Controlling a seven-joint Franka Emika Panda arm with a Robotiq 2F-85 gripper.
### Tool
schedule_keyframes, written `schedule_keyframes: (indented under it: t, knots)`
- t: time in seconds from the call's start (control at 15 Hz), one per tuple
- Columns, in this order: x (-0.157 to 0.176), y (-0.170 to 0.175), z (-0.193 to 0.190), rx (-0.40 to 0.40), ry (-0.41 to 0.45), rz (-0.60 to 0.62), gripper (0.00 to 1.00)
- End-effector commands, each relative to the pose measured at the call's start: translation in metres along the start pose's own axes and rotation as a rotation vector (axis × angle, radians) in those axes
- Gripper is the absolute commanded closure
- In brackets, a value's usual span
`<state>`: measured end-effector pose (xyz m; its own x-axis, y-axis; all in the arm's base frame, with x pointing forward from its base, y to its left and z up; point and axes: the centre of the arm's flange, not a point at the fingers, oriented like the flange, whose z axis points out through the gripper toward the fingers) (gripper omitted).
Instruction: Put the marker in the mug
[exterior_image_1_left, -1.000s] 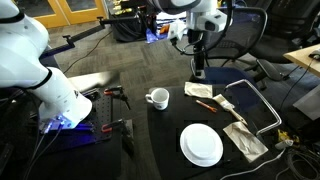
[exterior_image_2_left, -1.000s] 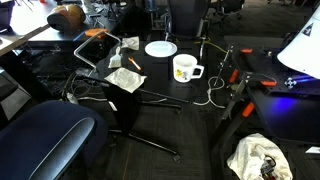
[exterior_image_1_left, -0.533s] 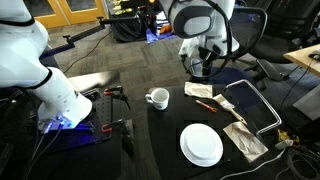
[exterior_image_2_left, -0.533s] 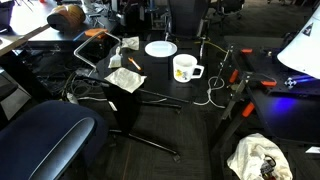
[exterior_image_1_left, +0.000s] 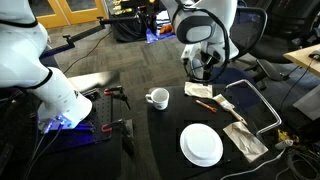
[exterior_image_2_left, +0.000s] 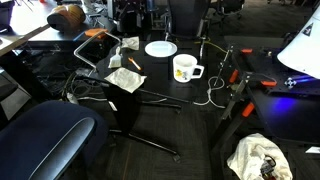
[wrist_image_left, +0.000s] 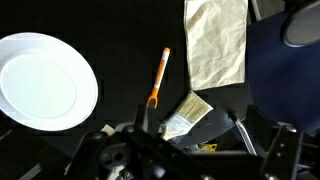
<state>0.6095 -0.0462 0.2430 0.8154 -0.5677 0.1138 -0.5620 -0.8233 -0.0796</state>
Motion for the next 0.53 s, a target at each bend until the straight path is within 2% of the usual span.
schedule_keyframes:
  t: [0.0,0.47]
  knots:
    - [0.004,0.0,0.013,-0.01,-0.01,0.026,0.0]
    - [0.011,0.019,0.077,-0.041,-0.032,0.143,0.0]
